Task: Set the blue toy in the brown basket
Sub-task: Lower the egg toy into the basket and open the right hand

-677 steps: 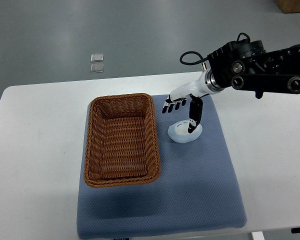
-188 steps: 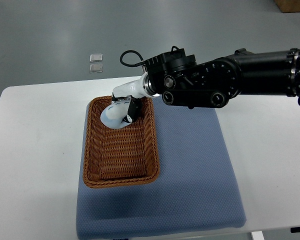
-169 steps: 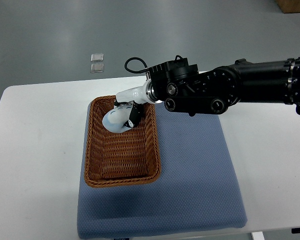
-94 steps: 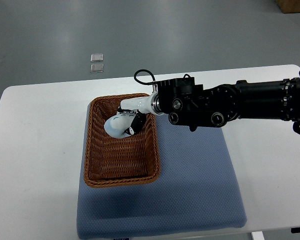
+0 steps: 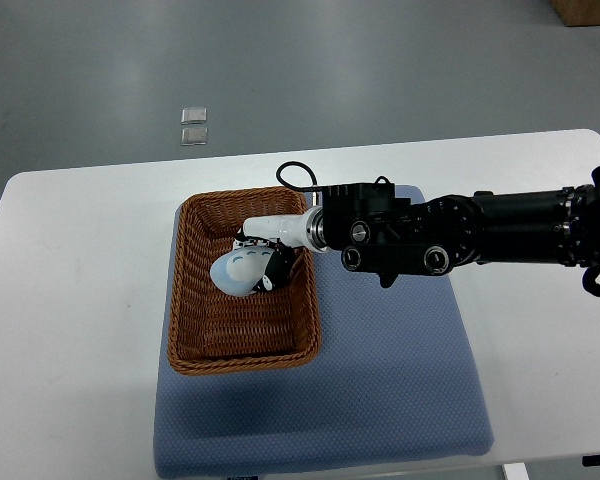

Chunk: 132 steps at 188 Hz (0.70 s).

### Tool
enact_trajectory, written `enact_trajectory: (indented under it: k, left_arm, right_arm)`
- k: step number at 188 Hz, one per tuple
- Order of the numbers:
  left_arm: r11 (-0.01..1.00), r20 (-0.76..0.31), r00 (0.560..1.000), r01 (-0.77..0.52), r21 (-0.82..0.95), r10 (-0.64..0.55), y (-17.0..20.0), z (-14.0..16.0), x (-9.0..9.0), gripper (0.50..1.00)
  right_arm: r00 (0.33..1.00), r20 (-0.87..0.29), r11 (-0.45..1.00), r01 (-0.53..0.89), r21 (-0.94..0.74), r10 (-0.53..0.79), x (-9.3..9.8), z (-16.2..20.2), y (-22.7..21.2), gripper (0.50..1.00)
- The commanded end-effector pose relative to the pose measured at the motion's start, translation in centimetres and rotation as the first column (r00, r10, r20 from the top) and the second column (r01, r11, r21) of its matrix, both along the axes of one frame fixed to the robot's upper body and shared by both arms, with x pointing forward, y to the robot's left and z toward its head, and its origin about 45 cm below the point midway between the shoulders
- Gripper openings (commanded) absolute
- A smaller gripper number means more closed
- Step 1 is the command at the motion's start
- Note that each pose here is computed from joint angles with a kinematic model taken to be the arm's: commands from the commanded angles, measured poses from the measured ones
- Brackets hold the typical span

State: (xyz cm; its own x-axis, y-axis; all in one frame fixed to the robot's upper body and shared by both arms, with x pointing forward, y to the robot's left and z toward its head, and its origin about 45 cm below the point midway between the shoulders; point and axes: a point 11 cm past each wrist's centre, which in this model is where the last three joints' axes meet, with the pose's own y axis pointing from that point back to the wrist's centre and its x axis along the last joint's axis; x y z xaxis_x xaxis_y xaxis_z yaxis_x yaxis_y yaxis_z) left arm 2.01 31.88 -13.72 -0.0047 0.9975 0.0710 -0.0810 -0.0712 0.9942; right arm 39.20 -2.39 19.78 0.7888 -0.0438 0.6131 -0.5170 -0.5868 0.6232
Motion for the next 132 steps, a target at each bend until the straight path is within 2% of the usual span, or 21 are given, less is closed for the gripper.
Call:
enact_trajectory:
  k: [1,18,48,61,75,115,132]
  left_arm:
    - [1.0,0.0,1.0,0.0,-0.001,0.0,0.0,0.0,0.0,1.0]
    - [1.0,0.0,1.0,0.0,-0.002,0.0,-0.1,0.0,0.0,1.0]
    - [1.0,0.0,1.0,0.0,-0.001,0.0,0.0,0.0,0.0,1.0]
    - [1.0,0.0,1.0,0.0,0.002,0.0,0.1,0.0,0.0,1.0]
    - [1.0,0.0,1.0,0.0,0.004,0.0,0.1,0.0,0.0,1.0]
    - [1.0,-0.001,1.0,0.001,0.007,-0.001,0.2,0.0,0.0,1.0]
    - [1.0,-0.001,1.0,0.001,0.007,-0.001,0.2,0.0,0.0,1.0]
  right_arm:
    - [1.0,-0.003,1.0,0.0,0.0,0.0,-0.1,-0.3,-0.1,0.754]
    - [1.0,0.001,1.0,0.004,0.002,-0.004,0.1,-0.1,-0.1,0.756]
    - [1.0,0.007,1.0,-0.001,0.011,0.001,0.3,0.2,0.0,0.797]
    - [1.0,0.01,1.0,-0.004,0.014,0.004,0.4,0.4,0.0,0.856]
    - [1.0,0.009,1.0,-0.011,0.018,0.011,0.4,0.5,0.1,0.897]
    - [1.0,0.007,1.0,-0.012,0.022,0.012,0.5,0.7,0.2,0.901]
    - [1.0,0.025,0.998,-0.012,0.06,0.01,1.0,2.3,1.0,0.903]
